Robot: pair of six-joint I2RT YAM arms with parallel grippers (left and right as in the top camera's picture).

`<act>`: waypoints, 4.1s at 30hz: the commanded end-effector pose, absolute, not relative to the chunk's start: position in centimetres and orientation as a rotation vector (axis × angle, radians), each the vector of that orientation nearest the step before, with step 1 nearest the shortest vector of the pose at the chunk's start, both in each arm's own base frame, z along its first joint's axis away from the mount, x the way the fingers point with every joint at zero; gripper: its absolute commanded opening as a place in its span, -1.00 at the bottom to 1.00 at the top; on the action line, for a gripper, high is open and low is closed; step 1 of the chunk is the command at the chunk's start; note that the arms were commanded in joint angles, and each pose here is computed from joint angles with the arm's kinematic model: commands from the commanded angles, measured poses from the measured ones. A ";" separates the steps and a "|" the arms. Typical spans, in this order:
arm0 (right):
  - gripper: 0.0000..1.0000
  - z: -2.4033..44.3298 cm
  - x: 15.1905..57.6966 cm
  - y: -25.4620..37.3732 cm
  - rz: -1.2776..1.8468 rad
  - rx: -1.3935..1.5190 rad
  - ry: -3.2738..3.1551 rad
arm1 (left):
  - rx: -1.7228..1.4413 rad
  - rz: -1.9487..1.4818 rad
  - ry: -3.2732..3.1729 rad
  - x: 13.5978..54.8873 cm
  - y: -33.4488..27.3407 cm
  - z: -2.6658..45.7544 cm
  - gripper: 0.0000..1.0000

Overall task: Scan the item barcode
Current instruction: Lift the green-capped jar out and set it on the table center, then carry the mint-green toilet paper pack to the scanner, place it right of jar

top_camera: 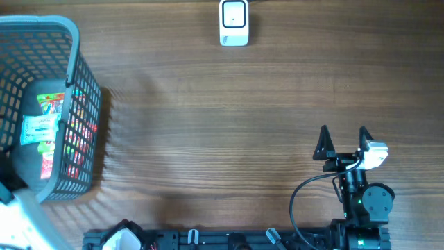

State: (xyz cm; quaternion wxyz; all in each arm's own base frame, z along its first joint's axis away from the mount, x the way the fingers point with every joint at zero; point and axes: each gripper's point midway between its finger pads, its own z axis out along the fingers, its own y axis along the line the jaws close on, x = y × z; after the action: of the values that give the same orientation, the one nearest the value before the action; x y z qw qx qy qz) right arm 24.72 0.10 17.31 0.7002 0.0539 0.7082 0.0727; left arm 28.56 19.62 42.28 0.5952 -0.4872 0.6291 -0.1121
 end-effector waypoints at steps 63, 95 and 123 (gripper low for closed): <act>0.99 17.4 24.7 -0.2 0.152 0.138 1.570 | -2.074 0.330 2.019 27.8 27.2 13.1 1.00; 0.99 17.4 24.7 -0.2 0.152 0.138 1.570 | -1.278 -0.335 1.858 32.0 16.0 39.5 -0.90; 0.99 17.4 24.7 -0.2 0.152 0.138 1.570 | 0.011 -0.272 2.868 36.6 -36.0 7.0 -0.11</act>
State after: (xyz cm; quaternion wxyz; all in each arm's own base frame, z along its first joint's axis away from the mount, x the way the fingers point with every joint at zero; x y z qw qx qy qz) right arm 24.73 -0.01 17.30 0.7002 0.0558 0.7082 0.0708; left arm 36.03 -35.36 5.01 0.1020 0.0047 0.9917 -0.0779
